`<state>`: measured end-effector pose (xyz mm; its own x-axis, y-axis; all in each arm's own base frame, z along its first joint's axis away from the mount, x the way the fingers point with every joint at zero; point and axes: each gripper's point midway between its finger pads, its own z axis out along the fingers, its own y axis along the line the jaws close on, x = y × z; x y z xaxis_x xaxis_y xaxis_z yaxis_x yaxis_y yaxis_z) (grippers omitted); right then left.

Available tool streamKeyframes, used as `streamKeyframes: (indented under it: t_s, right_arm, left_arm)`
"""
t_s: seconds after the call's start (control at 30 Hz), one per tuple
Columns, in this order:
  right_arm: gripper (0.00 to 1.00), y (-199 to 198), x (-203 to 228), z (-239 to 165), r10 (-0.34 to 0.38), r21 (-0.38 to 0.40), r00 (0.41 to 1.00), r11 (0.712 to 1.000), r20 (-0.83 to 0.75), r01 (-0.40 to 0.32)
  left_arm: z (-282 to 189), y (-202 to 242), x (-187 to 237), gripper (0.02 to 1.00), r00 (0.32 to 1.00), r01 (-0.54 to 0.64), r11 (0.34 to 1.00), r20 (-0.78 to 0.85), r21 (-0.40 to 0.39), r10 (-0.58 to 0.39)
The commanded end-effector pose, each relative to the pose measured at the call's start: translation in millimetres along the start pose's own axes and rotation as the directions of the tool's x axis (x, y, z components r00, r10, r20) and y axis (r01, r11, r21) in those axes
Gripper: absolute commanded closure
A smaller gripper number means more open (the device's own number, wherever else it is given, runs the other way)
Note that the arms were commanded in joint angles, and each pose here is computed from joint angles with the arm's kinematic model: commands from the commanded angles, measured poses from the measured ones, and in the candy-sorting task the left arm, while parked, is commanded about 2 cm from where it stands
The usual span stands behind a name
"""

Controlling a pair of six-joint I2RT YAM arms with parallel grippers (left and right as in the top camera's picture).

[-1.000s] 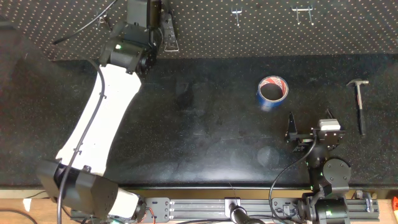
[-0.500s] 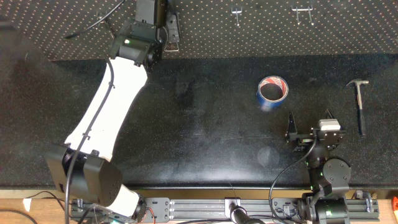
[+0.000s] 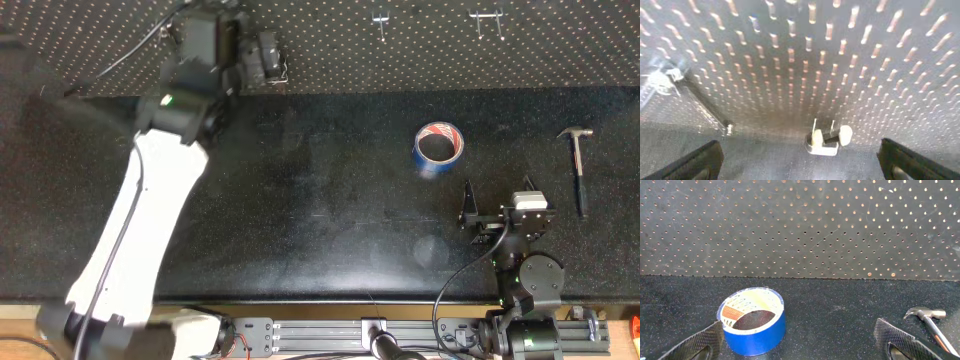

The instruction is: Place Tools Onto Pegboard

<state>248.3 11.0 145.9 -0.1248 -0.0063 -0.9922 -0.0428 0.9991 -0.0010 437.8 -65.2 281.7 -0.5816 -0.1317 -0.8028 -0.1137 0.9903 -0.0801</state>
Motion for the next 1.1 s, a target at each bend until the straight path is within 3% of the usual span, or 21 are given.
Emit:
streamKeyframes:
  t_s: [0.03, 0.23, 0.47, 0.6, 0.83, 0.87, 0.93, 1.1]
  right_arm:
    - [0.023, 1.3, 1.6, -0.1, -0.015, -0.006, 1.000, 1.000, -0.001, 0.015]
    - [0.023, 1.3, 1.6, -0.1, -0.015, -0.006, 1.000, 1.000, -0.001, 0.015]
    - [0.020, 1.3, 1.6, -0.1, -0.015, -0.006, 1.000, 1.000, -0.001, 0.015]
    - [0.023, 1.3, 1.6, -0.1, -0.015, -0.006, 1.000, 1.000, -0.001, 0.015]
    - [0.023, 1.3, 1.6, -0.1, -0.015, -0.006, 1.000, 1.000, -0.001, 0.015]
    - [0.023, 1.4, 1.6, -0.1, -0.015, -0.006, 1.000, 1.000, -0.001, 0.015]
    - [0.023, 1.3, 1.6, -0.1, -0.015, -0.006, 1.000, 1.000, -0.001, 0.015]
    - [0.023, 1.3, 1.6, -0.1, -0.015, -0.006, 1.000, 1.000, -0.001, 0.015]
  left_arm:
    - [-28.2, 36.2, 39.9, 0.025, 0.992, 0.051, 0.999, 0.115, 0.011, -0.052]
    - [-42.5, 64.4, 100.4, 0.023, 0.965, 0.102, 0.983, 0.224, 0.151, -0.135]
    - [-55.4, 91.6, 177.5, 0.023, 0.921, 0.118, 0.980, 0.352, 0.161, -0.168]
    - [-61.7, 93.0, 191.9, 0.023, 0.856, 0.093, 0.976, 0.485, 0.198, -0.180]
    - [-61.2, 96.1, 220.3, 0.023, 0.900, 0.083, 0.982, 0.411, 0.168, -0.147]
    - [-64.5, 95.7, 217.2, 0.023, 0.892, 0.077, 0.982, 0.429, 0.171, -0.144]
    - [-77.8, 90.9, 204.6, 0.023, 0.857, -0.044, 0.989, 0.515, 0.138, -0.034]
    - [-77.9, 84.8, 205.8, 0.023, 0.858, -0.069, 0.986, 0.513, 0.152, -0.019]
